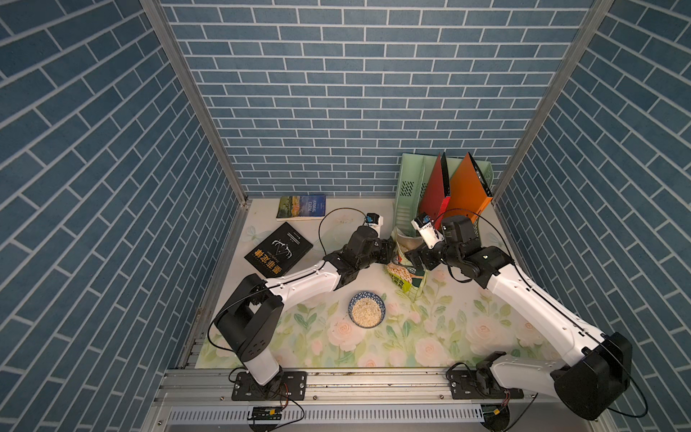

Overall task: Pour the oats into the breakfast bowl
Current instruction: Close the oats bag at the center of the board.

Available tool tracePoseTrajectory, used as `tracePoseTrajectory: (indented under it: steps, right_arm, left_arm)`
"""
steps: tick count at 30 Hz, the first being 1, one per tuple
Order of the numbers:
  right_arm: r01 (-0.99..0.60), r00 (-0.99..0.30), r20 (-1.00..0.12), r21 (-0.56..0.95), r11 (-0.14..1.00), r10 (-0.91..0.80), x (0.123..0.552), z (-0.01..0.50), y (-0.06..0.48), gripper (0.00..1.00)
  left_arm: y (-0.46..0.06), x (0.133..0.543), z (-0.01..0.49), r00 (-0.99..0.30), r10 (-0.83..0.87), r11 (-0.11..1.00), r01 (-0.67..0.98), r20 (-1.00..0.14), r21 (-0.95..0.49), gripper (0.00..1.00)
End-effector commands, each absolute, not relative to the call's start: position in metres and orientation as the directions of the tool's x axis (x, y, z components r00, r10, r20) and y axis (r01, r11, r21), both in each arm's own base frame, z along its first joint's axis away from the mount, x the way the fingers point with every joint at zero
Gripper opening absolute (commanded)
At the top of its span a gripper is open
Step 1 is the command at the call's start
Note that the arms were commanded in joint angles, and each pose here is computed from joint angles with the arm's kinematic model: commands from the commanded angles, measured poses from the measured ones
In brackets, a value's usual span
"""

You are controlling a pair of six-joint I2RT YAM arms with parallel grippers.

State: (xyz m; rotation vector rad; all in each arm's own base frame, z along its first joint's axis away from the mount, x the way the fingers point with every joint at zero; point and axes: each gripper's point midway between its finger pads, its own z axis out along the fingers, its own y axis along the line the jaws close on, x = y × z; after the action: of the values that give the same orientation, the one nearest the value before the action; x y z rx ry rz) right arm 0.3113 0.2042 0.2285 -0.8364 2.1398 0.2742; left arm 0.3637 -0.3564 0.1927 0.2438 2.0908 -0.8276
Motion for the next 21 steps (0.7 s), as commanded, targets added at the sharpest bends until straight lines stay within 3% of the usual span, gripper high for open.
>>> tracePoseTrajectory:
  steps: [1, 12, 21]
  right_arm:
    - [-0.666, -0.445, -0.724, -0.125, 0.735, -0.527, 0.305, 0.230, 0.197, 1.00]
    - [-0.701, -0.326, -0.846, -0.083, 0.708, -0.422, 0.284, 0.287, 0.205, 1.00]
    - [-0.733, -0.436, -0.725, -0.057, 0.678, -0.533, 0.279, 0.234, 0.203, 1.00]
  left_arm:
    - [-0.360, 0.367, 0.194, -0.614, -0.126, 0.769, 0.436, -0.779, -0.468, 0.40]
    - [-0.358, 0.366, 0.193, -0.620, -0.126, 0.770, 0.431, -0.774, -0.471, 0.39]
    - [-0.354, 0.364, 0.198, -0.615, -0.127, 0.773, 0.430, -0.779, -0.465, 0.39]
